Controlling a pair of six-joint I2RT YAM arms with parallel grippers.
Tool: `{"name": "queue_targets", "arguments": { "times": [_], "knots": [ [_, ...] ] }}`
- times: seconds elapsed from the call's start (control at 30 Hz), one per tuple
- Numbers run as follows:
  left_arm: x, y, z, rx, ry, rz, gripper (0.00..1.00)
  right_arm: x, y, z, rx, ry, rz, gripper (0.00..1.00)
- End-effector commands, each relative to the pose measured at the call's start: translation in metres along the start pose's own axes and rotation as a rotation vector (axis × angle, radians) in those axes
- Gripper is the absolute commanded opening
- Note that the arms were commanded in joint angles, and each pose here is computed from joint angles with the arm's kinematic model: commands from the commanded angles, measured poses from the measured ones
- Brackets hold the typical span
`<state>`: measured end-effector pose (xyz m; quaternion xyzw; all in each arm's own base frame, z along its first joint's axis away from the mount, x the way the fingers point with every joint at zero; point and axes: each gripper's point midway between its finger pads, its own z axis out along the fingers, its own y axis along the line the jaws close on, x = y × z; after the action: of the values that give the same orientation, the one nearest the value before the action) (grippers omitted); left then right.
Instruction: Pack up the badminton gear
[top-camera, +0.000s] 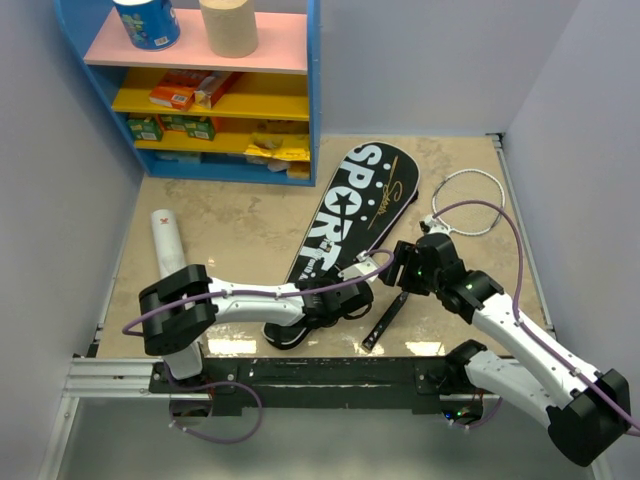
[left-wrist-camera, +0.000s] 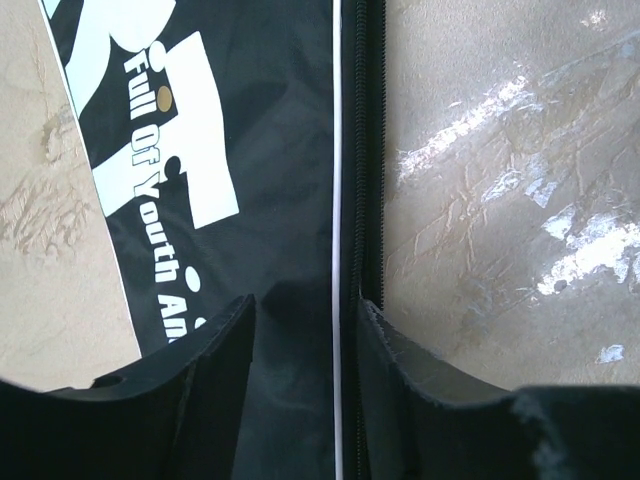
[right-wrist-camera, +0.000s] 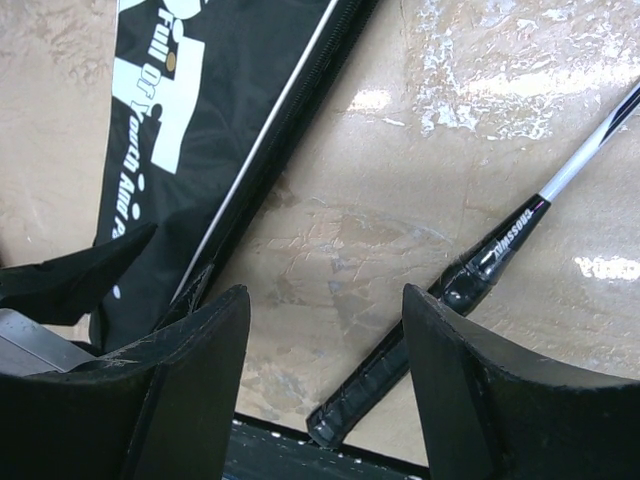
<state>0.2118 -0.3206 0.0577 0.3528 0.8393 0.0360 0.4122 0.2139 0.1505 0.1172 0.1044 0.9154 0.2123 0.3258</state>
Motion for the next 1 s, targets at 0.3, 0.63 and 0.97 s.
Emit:
{"name": "queue_targets", "arguments": {
  "times": [0.3,0.63,0.97],
  "knots": [
    [0.002,0.006,0.008,-0.07,-0.017,0.005,0.69,0.006,0.001,0.0,-0.032,0.003,-0.012,0.65],
    [0.007,0.012,0.019,-0.027,-0.007,-0.016,0.19,0.008,-0.001,-0.001,-0.036,0.003,-0.012,0.64],
    [-0.036,0.0,-0.013,0.147,-0.109,-0.074,0.0,0.01,0.002,0.002,-0.047,0.017,-0.022,0.64]
  ]
}}
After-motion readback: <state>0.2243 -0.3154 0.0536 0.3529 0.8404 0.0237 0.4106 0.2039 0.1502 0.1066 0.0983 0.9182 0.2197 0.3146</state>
